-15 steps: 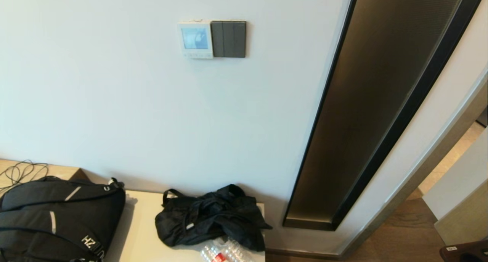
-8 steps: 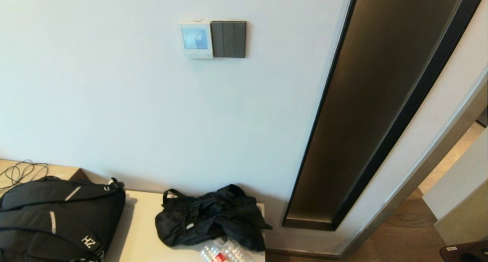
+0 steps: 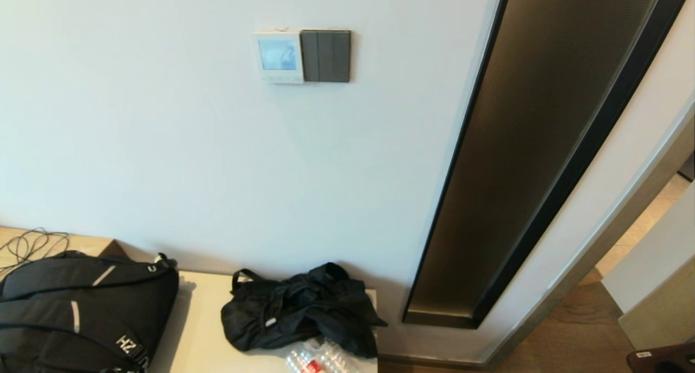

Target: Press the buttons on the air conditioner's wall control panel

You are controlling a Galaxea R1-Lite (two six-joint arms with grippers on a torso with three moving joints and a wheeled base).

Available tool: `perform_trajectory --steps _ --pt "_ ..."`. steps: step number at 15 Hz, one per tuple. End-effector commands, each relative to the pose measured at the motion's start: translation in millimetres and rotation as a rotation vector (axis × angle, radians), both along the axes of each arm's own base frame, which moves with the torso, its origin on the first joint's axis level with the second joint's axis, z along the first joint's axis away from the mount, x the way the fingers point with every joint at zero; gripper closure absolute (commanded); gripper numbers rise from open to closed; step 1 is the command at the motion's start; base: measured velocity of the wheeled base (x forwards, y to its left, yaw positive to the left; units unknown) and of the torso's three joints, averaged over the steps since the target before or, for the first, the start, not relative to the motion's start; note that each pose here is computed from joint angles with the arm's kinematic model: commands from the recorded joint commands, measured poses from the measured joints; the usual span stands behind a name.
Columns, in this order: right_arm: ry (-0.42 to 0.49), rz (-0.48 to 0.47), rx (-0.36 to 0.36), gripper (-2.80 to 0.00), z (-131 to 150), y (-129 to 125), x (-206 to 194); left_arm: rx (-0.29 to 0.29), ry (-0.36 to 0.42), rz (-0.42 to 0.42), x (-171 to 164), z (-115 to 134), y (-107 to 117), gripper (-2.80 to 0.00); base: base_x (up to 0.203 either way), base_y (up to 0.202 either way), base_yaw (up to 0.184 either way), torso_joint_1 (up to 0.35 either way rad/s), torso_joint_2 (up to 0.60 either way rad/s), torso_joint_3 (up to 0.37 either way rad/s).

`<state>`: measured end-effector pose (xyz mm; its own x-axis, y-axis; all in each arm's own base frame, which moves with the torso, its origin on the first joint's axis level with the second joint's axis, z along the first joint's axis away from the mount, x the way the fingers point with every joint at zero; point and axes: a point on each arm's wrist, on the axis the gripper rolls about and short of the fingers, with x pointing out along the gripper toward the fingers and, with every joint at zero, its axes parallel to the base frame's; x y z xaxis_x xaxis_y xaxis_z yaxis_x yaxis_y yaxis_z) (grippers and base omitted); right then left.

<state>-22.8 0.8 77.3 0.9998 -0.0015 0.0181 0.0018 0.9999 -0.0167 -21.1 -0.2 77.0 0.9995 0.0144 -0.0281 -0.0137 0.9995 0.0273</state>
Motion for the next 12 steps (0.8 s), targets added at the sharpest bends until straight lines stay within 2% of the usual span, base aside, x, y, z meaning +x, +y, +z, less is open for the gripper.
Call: perform_trajectory --steps 1,4,7,12 --pt "0.002 0.000 0.000 0.00 -0.2 0.0 0.2 -0.004 -0.018 0.001 -1.6 -2.4 0.0 0.00 0.000 0.000 0.000 0.000 0.00 0.000" --pt "0.002 0.000 0.000 0.00 -0.3 0.0 0.2 -0.010 -0.014 0.001 -1.5 -2.7 0.0 0.00 0.000 0.000 0.000 0.000 0.00 0.000" --pt "0.001 0.000 0.000 0.00 0.1 0.0 0.1 0.016 -0.011 -0.004 -1.6 -3.1 -0.2 0.00 0.000 0.000 0.000 0.000 0.00 0.000" --pt "0.001 0.000 0.000 0.00 0.1 0.0 0.1 -0.021 -0.024 -0.007 -1.7 -2.0 0.1 0.00 0.000 0.000 0.000 0.000 0.00 0.000"
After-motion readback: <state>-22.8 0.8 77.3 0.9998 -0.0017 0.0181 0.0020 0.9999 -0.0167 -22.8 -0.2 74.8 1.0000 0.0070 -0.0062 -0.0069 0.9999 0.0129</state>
